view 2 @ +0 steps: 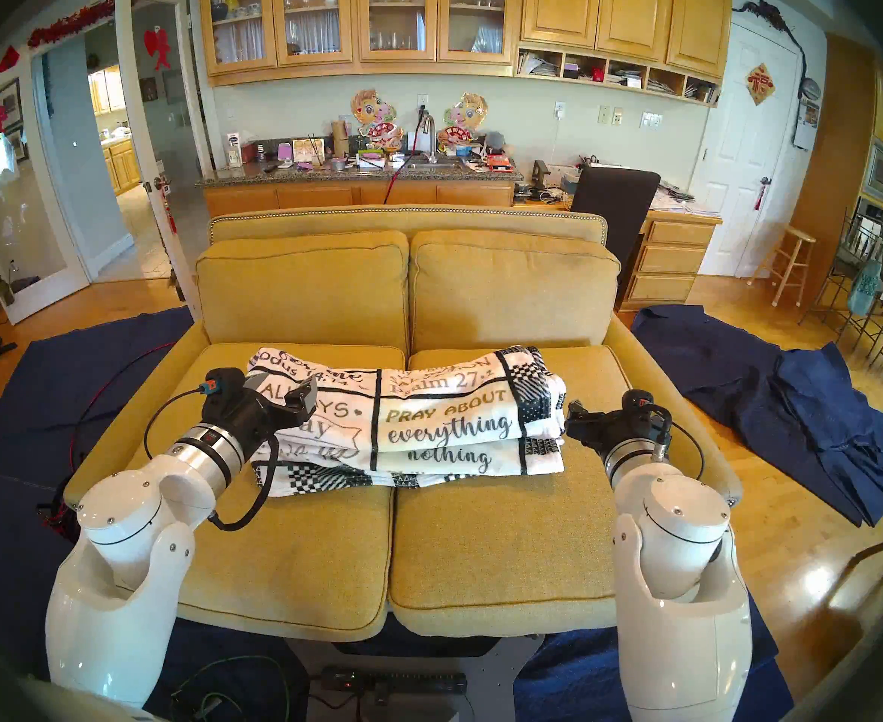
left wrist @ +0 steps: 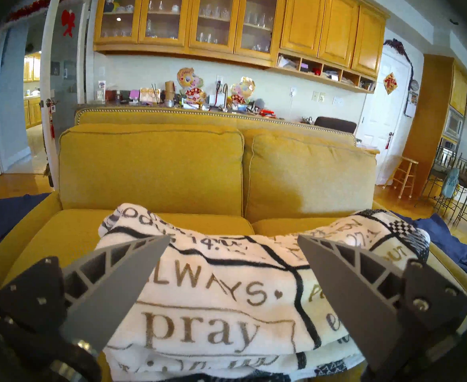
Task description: Fold the blanket in half twice
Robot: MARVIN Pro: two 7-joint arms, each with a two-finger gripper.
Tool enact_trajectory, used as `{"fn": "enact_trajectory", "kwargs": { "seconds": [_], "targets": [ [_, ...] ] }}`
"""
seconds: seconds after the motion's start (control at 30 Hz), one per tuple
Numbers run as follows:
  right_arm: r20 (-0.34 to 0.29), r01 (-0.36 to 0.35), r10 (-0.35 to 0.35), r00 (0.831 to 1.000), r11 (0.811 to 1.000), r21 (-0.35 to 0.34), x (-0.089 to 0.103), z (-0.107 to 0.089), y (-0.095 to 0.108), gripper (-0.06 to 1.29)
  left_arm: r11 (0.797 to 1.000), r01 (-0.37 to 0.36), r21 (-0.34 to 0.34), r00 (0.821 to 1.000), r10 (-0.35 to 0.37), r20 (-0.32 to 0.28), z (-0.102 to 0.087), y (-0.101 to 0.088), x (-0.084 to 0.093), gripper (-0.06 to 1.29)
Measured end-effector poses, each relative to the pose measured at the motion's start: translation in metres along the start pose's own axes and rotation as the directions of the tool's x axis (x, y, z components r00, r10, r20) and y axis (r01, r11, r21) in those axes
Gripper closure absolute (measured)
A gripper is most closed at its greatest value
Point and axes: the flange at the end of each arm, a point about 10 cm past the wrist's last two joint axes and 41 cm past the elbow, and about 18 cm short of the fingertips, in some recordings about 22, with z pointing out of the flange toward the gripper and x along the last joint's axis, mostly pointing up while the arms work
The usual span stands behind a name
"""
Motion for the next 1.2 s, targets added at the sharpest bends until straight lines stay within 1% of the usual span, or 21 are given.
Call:
{"fn": "enact_trajectory", "kwargs": {
  "seconds": [0.17,0.4,0.6,0.7,0.8,0.93,1.07,1.2],
  "targets": [
    [0.003,0.001,-0.002,1.0,1.0,0.01,0.002,0.001,-0.001,0.01,1.0,-0.001,0.013,0.999,0.001,0.037,0.004,-0.01,0.009,-0.03],
    [0.007,0.002,-0.003,1.0,1.0,0.024,0.003,0.005,-0.004,0.01,0.999,-0.002,0.048,0.998,0.0,0.055,0.008,-0.031,0.026,-0.03],
    [0.018,0.002,-0.003,1.0,0.999,0.035,0.0,0.009,-0.007,0.01,0.994,-0.002,0.105,0.997,-0.006,0.072,0.007,-0.053,0.044,-0.03],
    [0.025,0.001,-0.002,1.0,0.999,0.037,-0.001,0.012,-0.008,0.01,0.991,0.0,0.137,0.996,-0.012,0.092,0.007,-0.065,0.054,-0.03],
    [0.028,0.001,-0.002,1.0,0.999,0.037,-0.001,0.013,-0.008,0.01,0.988,0.001,0.152,0.994,-0.018,0.109,0.007,-0.072,0.058,-0.03],
    [0.033,0.0,-0.001,0.999,0.999,0.037,-0.001,0.016,-0.008,0.01,0.986,0.012,0.165,0.986,-0.039,0.161,0.009,-0.085,0.062,-0.03],
    [0.039,-0.002,0.001,0.999,0.999,0.032,-0.001,0.018,-0.007,0.01,0.986,0.034,0.166,0.975,-0.069,0.21,0.015,-0.099,0.06,-0.03],
    [0.044,-0.003,0.002,0.999,1.0,0.025,-0.002,0.02,-0.006,0.01,0.986,0.057,0.158,0.97,-0.092,0.227,0.023,-0.112,0.058,-0.03]
  ]
}}
